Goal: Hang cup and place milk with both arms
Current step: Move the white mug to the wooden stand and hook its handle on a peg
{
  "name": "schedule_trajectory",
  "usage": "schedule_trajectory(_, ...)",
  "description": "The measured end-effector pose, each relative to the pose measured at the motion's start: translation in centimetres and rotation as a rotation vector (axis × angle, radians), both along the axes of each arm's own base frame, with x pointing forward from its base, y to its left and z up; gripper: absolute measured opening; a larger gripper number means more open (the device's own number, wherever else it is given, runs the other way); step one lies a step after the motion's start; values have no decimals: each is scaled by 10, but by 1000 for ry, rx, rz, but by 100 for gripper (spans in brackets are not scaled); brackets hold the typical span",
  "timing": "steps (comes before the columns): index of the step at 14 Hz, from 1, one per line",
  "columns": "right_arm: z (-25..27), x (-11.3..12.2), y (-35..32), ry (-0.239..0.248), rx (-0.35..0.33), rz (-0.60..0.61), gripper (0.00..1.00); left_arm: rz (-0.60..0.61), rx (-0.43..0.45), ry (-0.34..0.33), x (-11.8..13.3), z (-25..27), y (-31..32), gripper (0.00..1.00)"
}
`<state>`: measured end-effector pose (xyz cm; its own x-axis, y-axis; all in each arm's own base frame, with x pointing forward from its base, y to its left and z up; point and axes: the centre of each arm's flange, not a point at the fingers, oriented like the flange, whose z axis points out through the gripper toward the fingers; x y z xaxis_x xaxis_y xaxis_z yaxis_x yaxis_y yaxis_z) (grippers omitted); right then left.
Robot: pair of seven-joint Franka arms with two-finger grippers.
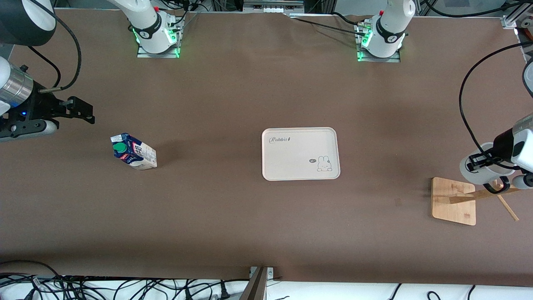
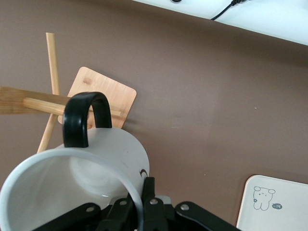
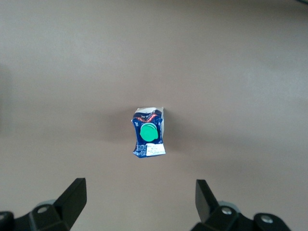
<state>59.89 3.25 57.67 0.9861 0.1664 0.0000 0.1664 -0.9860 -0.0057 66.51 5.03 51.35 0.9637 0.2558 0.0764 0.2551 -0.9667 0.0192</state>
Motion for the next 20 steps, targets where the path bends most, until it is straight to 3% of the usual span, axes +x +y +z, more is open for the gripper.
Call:
schedule_trajectory(2,10,0,0,-18,1,-1,100,9,-1,5,0,-2,6,5)
schedule_trajectory(6,13,-16,1,76,3,6,100,34,-17,25,0,-16,35,5)
schedule_trajectory(10,13,-34,-4,94,19,6,100,23,-41,44,0,-31,60,8)
schedule_trajectory(14,7,-51,-12,73,26,5,100,-1,-52,40,2,-31,53,40)
schedule_trajectory(18,8,-53,-3,54,-8,32,100,-80,-65,12,4,-12,8,79)
schedule_trajectory(20,8,-53,1,48,-11,38,100,-138,-28,27,-2,1,-17,99)
